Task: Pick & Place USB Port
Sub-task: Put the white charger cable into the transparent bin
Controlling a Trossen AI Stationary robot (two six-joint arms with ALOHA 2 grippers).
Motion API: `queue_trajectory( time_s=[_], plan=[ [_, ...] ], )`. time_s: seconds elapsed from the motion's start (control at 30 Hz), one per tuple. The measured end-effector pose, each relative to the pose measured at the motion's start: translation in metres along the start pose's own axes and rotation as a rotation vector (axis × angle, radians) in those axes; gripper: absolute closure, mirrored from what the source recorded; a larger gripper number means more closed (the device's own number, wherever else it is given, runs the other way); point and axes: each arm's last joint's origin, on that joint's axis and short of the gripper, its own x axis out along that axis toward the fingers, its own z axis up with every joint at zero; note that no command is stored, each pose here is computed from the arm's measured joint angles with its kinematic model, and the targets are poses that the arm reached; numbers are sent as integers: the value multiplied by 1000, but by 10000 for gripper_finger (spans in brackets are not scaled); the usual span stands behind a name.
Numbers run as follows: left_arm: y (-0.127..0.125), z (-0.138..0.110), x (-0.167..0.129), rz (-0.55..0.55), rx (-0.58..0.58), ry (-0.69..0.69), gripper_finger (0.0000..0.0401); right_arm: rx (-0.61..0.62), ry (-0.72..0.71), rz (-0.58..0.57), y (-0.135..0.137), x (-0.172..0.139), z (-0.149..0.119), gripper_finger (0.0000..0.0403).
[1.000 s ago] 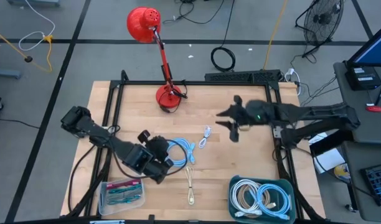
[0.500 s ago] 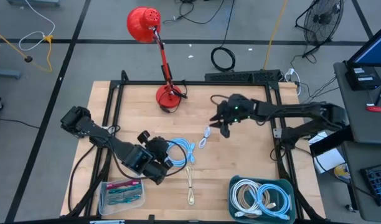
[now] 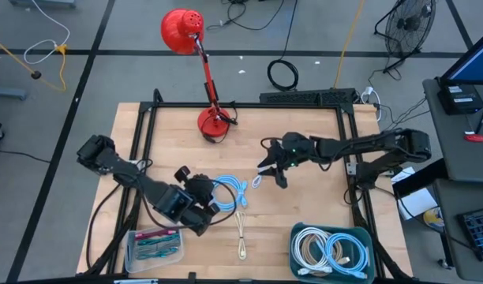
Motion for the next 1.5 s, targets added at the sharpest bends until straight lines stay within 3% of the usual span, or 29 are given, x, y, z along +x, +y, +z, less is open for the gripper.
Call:
queue_trajectory(
  time_s=[0.13, 0.27, 0.33, 0.43, 0.53, 0.6, 0.77, 0.97, 1.27, 1.5],
  plan=[
    [2, 3, 4, 5, 4, 21, 272, -7, -1, 27, 5, 1, 0, 273],
    [0, 5, 7, -38, -65, 65, 272, -6, 49, 51, 11, 3, -5, 273],
    [-6, 6, 12, -114, -121, 96, 272, -6, 53, 55, 11, 3, -5, 273],
    [-22, 6, 24, -315, -186, 150, 272, 5, 69, 52, 11, 3, -7, 273],
    [-34, 6, 37, -533, -188, 173, 272, 14, 94, 47, 11, 2, -9, 273],
    [-35, 5, 46, -607, -181, 182, 272, 15, 101, 47, 10, 2, -10, 273],
    [-22, 5, 64, -541, -182, 238, 272, -19, 134, 47, 10, 2, -13, 273],
    [-15, 8, 72, -489, -199, 245, 272, -164, 309, -25, 8, 10, -34, 273],
    [-13, 10, 74, -485, -184, 239, 272, -300, 308, 23, 12, 41, -45, 273],
    [-14, 9, 74, -491, -145, 232, 272, -581, 399, -101, 18, 57, -49, 273]
  ],
)
